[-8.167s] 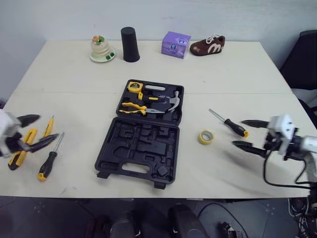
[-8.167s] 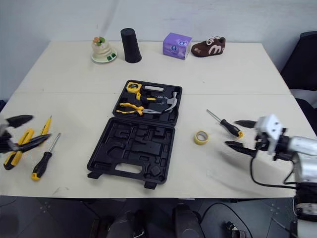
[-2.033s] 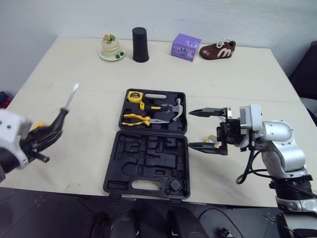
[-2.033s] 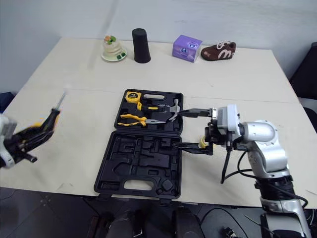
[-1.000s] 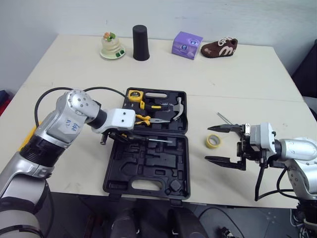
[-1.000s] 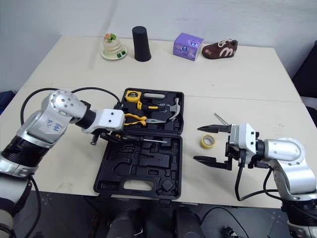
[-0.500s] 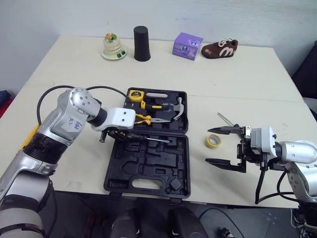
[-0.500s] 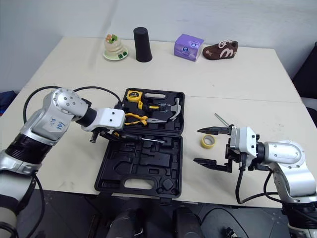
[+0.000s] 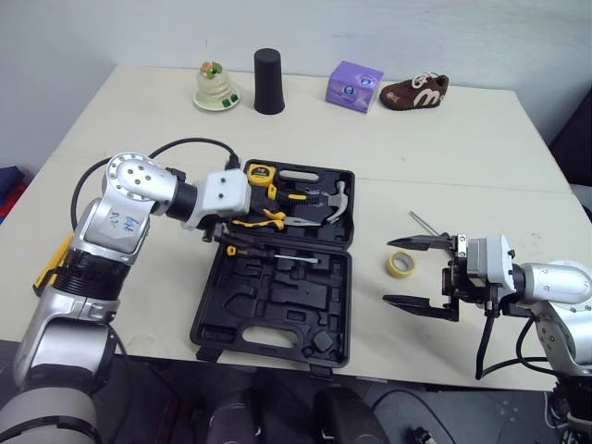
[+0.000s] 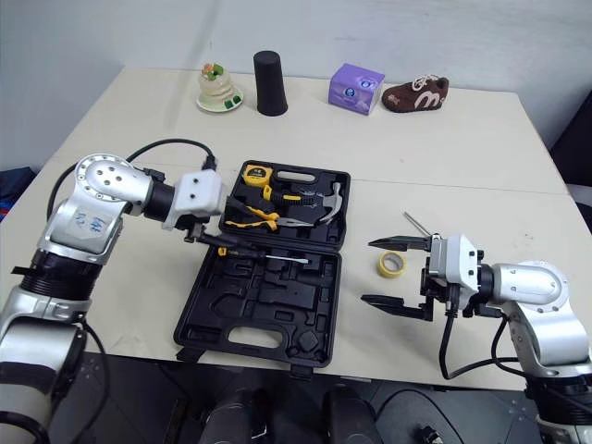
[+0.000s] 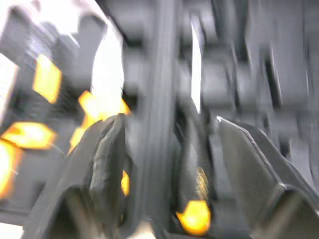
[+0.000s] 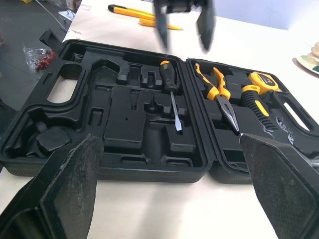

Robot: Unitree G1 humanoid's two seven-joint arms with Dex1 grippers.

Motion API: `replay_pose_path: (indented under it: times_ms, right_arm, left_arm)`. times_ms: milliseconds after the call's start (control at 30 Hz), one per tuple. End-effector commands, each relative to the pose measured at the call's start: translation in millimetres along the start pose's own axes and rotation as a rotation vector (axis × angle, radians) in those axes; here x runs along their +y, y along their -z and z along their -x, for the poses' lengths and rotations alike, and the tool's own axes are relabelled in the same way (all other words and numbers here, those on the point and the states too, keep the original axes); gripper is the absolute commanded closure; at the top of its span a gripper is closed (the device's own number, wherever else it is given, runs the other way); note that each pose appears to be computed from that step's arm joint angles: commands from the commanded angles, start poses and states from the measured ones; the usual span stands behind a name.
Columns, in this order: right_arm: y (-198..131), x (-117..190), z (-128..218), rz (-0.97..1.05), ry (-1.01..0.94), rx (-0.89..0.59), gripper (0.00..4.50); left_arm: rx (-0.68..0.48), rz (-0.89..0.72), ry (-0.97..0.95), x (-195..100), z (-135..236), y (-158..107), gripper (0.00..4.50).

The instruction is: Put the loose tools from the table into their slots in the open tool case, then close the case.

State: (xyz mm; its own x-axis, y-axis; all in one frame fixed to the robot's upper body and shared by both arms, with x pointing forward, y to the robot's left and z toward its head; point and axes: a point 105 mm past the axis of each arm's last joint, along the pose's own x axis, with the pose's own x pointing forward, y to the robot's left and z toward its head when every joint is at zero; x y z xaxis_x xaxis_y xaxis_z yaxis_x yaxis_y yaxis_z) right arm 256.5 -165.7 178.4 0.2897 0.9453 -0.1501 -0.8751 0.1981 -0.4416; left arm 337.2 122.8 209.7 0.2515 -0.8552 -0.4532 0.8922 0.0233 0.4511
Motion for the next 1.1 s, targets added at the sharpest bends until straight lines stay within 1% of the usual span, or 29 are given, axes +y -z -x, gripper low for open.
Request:
replay_pose_path:
  times_ms: [33, 100, 133, 233, 333, 400, 467, 667, 767, 800, 900, 967, 1100]
  right_arm:
    - [-3.3, -0.5, 1.0, 0.029, 0.015, -0.012, 0.0]
    - [-2.2, -0.4, 0.8, 0.028, 0.016, -0.012, 0.0]
    - [-1.8, -1.0, 0.9, 0.029, 0.021, -0.012, 0.0]
    - [-0.2, -2.0, 2.0, 0.03, 0.03, -0.011, 0.0]
    - [0.7, -2.3, 3.4, 0.029, 0.03, -0.008, 0.0]
    - [1.3, -2.9, 4.0, 0.029, 0.03, -0.005, 0.0]
    - [1.5, -3.4, 4.3, 0.03, 0.031, -0.005, 0.0]
    - [1.6, -4.4, 7.2, 0.036, 0.037, -0.001, 0.0]
    - [1.8, -4.8, 7.4, 0.036, 0.037, 0.001, 0.0]
    - [1.9, -4.8, 7.5, 0.037, 0.038, 0.002, 0.0]
    - [1.8, -5.1, 8.0, 0.037, 0.043, 0.004, 0.0]
    - [2.0, -5.9, 8.7, 0.036, 0.051, 0.005, 0.0]
    - [3.4, -5.8, 10.0, 0.031, 0.064, 0.008, 0.0]
  left_arm:
    - [-0.108, 0.018, -0.065, -6.5, -2.3, -0.7, 3.43]
    - [-0.139, 0.057, -0.104, -8.0, -7.8, 1.7, 4.28]
    - [-0.15, 0.081, -0.119, -11.7, -13.5, 4.4, 4.46]
    - [-0.143, 0.135, -0.109, -33.1, -33.0, 17.2, 4.46]
    - [-0.099, 0.164, -0.155, -30.8, -36.5, 28.6, 4.46]
    - [-0.095, 0.188, -0.18, -27.5, -37.8, 32.7, 4.46]
    - [-0.097, 0.211, -0.176, -28.4, -39.5, 34.4, 4.46]
    - [-0.027, 0.272, -0.197, -33.3, -45.0, 55.4, 4.46]
    - [0.023, 0.349, -0.2, -38.4, -46.3, 68.6, 4.46]
    - [0.067, 0.382, -0.194, -43.0, -46.9, 78.4, 4.46]
    - [0.146, 0.488, -0.181, -58.2, -50.8, 100.2, 4.46]
    - [0.178, 0.529, -0.165, -66.9, -55.6, 107.3, 4.46]
    - [0.209, 0.549, -0.142, -79.4, -65.8, 115.2, 4.46]
